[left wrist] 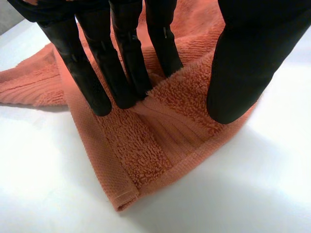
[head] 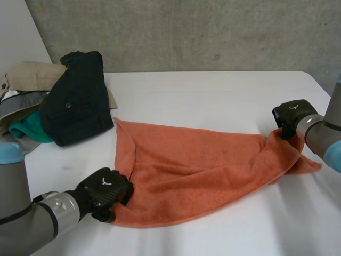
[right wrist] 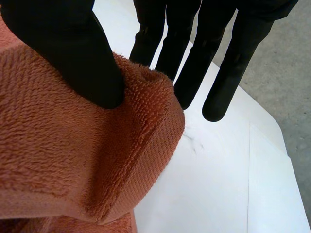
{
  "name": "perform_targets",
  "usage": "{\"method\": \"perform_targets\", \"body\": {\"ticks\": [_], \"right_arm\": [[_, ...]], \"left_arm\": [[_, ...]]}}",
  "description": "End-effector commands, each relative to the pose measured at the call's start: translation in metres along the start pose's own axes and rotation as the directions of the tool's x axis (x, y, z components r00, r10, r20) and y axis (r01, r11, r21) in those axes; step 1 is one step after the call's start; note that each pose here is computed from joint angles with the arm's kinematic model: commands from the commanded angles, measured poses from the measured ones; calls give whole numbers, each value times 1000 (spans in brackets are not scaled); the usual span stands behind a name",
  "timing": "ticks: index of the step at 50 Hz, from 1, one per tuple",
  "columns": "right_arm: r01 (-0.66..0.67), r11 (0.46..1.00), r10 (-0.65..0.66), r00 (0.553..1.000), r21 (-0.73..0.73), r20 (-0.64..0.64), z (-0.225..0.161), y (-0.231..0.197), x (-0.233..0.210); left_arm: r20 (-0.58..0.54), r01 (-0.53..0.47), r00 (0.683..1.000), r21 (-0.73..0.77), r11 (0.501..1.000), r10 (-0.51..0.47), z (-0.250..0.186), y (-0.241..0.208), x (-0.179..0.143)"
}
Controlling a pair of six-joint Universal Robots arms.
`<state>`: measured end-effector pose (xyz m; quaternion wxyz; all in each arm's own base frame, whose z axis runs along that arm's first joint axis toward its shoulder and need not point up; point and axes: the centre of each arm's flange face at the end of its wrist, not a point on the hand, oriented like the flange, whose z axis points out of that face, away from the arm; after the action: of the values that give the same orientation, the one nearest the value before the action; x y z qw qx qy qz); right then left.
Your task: Fold the laundry.
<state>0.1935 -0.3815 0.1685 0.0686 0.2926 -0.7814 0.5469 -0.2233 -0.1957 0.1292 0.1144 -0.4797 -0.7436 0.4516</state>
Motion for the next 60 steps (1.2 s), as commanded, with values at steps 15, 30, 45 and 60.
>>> {"method": "perform_targets", "body": {"ticks": [15,30,45,60], "right_arm": [[12,997,-8,999,81,-41,12,-17,7],[41,979,9,969,198,-246,47,-35,32],[330,941,-338,929,78,152,-47,-27,23],[313,935,-338,929,164,152,21,12,7]], "left_arm": [[140,9,989,230,973,-42,5,-62,-15],[242,18,968,221,975,-73,39,-94,-53],[240,66,964,207,976,-117,45,-101,-64],[249,82,958,235,968,-142,32,-109,-68]]}}
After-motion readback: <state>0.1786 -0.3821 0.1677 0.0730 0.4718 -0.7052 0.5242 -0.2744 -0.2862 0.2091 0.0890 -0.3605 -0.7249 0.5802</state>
